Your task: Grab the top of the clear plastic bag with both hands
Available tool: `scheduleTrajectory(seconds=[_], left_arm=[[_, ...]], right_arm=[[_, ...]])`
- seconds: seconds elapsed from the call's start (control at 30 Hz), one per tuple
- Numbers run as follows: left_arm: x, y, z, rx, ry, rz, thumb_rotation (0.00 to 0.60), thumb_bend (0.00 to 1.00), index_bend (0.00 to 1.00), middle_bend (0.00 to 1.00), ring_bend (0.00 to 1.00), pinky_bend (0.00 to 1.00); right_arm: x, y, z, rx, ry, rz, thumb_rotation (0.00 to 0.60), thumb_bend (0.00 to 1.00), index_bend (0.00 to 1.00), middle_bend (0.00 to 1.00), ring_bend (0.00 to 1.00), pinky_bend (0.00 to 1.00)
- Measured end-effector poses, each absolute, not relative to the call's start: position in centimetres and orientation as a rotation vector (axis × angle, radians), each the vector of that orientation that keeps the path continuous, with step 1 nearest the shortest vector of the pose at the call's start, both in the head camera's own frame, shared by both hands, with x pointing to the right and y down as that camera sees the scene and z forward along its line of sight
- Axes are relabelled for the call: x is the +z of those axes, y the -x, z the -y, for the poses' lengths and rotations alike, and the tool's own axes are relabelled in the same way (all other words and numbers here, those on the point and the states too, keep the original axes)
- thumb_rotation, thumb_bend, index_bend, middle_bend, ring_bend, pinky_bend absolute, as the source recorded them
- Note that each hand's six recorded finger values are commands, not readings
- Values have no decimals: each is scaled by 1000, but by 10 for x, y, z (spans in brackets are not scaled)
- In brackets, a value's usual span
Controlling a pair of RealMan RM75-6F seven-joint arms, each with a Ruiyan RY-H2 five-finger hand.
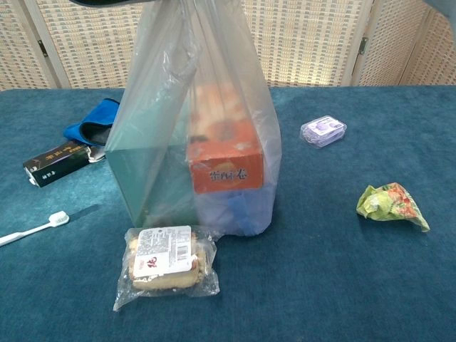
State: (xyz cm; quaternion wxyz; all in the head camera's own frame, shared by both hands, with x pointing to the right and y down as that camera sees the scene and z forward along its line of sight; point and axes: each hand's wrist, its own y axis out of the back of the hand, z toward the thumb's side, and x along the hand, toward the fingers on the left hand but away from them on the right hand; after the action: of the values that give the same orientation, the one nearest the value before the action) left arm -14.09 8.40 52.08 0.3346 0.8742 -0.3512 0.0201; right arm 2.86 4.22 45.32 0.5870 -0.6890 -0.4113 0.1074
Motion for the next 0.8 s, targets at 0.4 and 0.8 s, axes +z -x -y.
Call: scheduleTrajectory(seconds=[0.4, 0.8], left_arm=[[519, 145, -82, 45, -2275, 937, 0, 249, 143, 154, 131, 156], [518, 147, -82, 36, -2277, 946, 0, 248, 143, 154, 131, 156]], right_arm=[[454, -47, -51, 284, 1590, 922, 600, 206, 0, 122, 29, 91], [456, -61, -56, 346, 1588, 891, 600, 161, 0, 89, 0, 89]])
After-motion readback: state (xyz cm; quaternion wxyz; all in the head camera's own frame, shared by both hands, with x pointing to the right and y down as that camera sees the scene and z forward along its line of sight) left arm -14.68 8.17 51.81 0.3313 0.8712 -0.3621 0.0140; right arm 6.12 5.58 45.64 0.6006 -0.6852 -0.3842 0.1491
